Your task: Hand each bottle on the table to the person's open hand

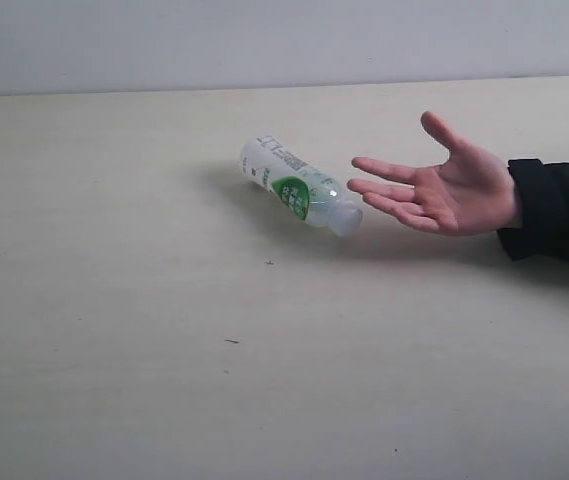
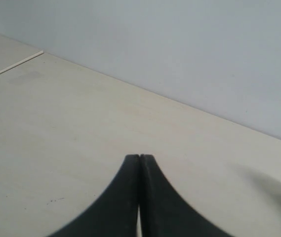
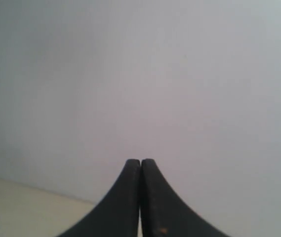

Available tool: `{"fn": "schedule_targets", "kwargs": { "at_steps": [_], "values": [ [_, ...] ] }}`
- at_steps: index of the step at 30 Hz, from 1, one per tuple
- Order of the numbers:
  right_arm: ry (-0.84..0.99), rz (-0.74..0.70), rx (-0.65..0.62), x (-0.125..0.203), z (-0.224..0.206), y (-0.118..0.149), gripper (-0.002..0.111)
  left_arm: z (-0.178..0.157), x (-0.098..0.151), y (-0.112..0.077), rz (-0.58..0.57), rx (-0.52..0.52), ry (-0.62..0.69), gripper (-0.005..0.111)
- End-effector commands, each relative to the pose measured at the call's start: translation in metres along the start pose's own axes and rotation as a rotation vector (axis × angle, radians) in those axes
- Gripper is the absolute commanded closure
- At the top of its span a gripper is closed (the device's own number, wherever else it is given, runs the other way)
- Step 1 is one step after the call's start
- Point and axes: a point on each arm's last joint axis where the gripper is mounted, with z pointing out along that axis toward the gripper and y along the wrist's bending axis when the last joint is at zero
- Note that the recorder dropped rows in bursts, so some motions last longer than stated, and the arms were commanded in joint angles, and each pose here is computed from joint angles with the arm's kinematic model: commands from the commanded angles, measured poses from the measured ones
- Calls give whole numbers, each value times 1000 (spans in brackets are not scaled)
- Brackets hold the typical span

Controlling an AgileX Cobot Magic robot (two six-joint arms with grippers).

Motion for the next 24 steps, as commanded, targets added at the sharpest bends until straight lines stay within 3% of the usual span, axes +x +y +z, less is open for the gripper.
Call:
{"fn": "schedule_targets", "kwargs": {
  "at_steps": [1,10,19,22,24],
  "values": [
    [182,-7,-14,-2,57,2,108,0,1,0,-1,-2,0,107],
    [699,-89,-10,24,215,6,108,0,1,0,-1,-2,0,107],
    [1102,-81,-186,82,333,25,108,0,1,0,-1,-2,0,107],
    [1200,-83,-215,105,358,29,101,0,1,0,-1,-2,0,107],
    [1270,-96,-240,123,371,31,91,0,1,0,-1,-2,0,107]
  ]
}}
